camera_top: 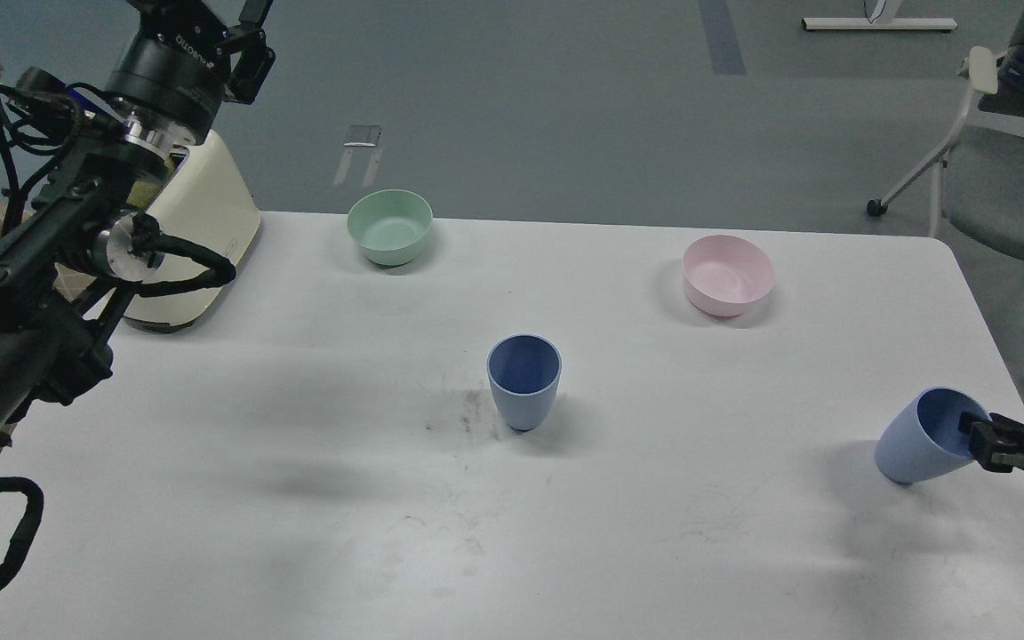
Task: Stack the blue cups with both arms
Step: 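Lift the blue cup with the right hand and lower it into the placed cup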
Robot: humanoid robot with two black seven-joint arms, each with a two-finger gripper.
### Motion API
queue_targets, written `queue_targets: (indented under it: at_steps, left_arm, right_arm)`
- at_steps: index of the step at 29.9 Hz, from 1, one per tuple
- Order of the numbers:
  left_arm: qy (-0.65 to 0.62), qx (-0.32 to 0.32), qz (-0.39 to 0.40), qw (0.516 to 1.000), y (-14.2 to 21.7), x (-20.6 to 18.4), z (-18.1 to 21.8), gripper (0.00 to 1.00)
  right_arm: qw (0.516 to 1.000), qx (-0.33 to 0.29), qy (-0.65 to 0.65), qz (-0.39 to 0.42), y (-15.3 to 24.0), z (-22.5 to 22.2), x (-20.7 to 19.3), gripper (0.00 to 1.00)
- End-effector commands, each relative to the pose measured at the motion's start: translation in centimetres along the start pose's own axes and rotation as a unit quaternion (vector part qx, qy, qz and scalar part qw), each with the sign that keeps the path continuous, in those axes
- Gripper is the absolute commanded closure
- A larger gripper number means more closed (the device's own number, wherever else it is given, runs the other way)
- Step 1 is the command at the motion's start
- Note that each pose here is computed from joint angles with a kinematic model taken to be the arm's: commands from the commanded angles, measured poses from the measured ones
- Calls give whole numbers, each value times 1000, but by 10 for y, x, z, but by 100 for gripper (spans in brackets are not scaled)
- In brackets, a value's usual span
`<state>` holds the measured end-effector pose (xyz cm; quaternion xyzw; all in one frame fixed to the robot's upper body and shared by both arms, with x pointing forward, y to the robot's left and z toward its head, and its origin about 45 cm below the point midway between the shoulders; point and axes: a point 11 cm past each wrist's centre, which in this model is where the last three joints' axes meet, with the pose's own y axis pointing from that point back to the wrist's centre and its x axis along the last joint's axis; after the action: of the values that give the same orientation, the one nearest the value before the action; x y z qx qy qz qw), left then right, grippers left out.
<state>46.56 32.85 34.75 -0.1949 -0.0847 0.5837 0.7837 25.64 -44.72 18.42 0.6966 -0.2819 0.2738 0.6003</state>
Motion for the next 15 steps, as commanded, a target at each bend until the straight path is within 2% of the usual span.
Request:
queue_targets:
  at_steps: [1, 9, 15]
  left_arm:
    - [0, -1, 0, 1000, -1, 0, 1, 3]
    - [0, -2, 0, 1000, -1, 0, 2, 3]
    - [0, -3, 2, 1000, -2, 0, 2, 3]
  right_arm:
    - [1000, 2, 1, 6, 2, 0, 6, 100]
    - [996, 38, -16, 77, 5, -15, 62, 100]
    - [971, 104, -4, 214, 27, -56, 178, 100]
